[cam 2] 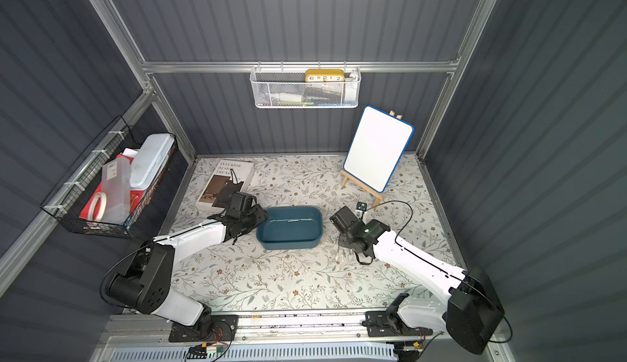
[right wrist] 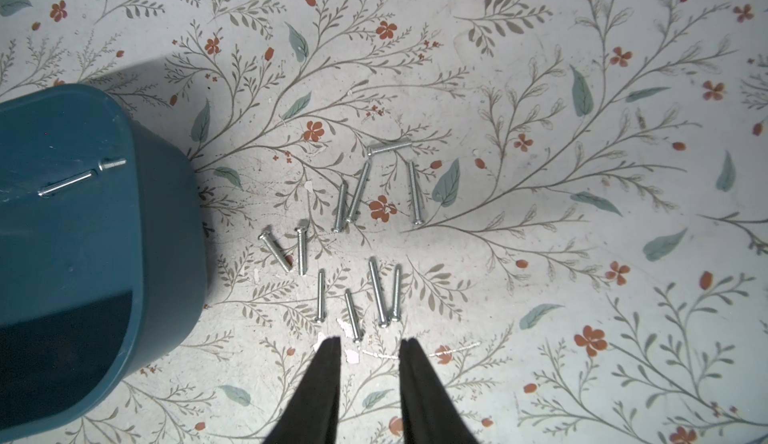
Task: Take out the screws from the storage box
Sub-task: Adjust the storage box at the center of the board.
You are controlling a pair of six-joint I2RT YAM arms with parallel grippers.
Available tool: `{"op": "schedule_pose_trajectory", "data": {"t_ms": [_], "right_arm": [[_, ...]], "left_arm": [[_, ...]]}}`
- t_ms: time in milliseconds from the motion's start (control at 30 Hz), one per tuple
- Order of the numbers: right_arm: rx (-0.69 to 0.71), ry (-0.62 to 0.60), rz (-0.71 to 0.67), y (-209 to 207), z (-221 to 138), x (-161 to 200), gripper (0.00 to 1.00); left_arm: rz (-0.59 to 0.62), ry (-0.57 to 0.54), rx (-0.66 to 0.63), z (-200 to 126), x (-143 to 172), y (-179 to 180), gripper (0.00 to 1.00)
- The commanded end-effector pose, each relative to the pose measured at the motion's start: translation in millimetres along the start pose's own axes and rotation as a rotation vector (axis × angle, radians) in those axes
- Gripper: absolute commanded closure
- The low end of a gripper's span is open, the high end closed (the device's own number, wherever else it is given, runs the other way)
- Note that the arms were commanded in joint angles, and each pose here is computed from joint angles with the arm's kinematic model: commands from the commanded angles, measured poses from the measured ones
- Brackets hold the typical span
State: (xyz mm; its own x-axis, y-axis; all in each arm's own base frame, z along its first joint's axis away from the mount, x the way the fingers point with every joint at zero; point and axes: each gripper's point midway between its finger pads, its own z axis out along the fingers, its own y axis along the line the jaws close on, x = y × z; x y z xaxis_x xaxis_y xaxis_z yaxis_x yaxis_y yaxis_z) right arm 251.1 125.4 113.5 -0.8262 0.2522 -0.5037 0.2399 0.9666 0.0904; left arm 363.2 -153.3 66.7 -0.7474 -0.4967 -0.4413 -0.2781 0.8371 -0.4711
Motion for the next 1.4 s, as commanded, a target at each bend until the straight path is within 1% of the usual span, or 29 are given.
{"op": "schedule_pose_trajectory", "data": {"t_ms": [0, 200, 267, 400, 567, 633, 733, 867, 1000, 1133, 1267, 1367], "right_arm": [[0.016, -0.012, 0.001, -5.1, -0.6, -0.2, 0.71], [-0.011, 0.001, -0.004, 1.0, 0.4, 1.2, 0.71], [-0.032, 0.012, -0.026, 6.2, 0.4, 2.1, 0.70], [-0.093, 0.082, -0.101, 21.8, -0.2, 9.9, 0.71], [-0.139, 0.154, -0.161, 36.8, -0.3, 17.3, 0.71], [-0.181, 0.183, -0.180, 47.1, -2.3, 20.0, 0.72], [-0.243, 0.177, -0.214, 65.0, -8.7, 16.4, 0.71], [-0.303, 0.173, -0.300, 91.3, -20.5, 12.7, 0.72], [-0.298, 0.201, -0.356, 109.6, -24.9, 12.7, 0.72], [-0.278, 0.220, -0.374, 122.4, -19.8, 16.1, 0.72], [-0.251, 0.232, -0.362, 126.4, -10.7, 17.4, 0.73], [-0.204, 0.227, -0.355, 121.5, -2.2, 17.0, 0.73]], "left_arm": [[0.026, 0.053, -0.022, -4.2, 11.7, 3.4, 0.37], [0.026, 0.046, 0.015, -14.9, 7.3, -7.2, 0.33], [0.028, 0.048, 0.023, -17.4, 6.8, -9.5, 0.31], [0.027, 0.041, 0.043, -24.1, 4.3, -13.9, 0.28], [0.030, 0.049, 0.075, -30.9, 6.6, -18.2, 0.27], [0.029, 0.056, 0.076, -31.5, 9.1, -16.7, 0.27], [0.019, 0.057, 0.075, -31.4, 10.4, -15.3, 0.27], [0.011, 0.068, 0.071, -27.8, 14.0, -12.9, 0.29], [0.019, 0.075, 0.095, -26.8, 17.2, -15.0, 0.31], [0.032, 0.085, 0.076, -20.9, 19.9, -11.1, 0.33], [0.033, 0.095, 0.051, -15.3, 22.1, -6.6, 0.36], [0.019, 0.097, 0.010, -10.7, 23.0, 1.0, 0.39]]}}
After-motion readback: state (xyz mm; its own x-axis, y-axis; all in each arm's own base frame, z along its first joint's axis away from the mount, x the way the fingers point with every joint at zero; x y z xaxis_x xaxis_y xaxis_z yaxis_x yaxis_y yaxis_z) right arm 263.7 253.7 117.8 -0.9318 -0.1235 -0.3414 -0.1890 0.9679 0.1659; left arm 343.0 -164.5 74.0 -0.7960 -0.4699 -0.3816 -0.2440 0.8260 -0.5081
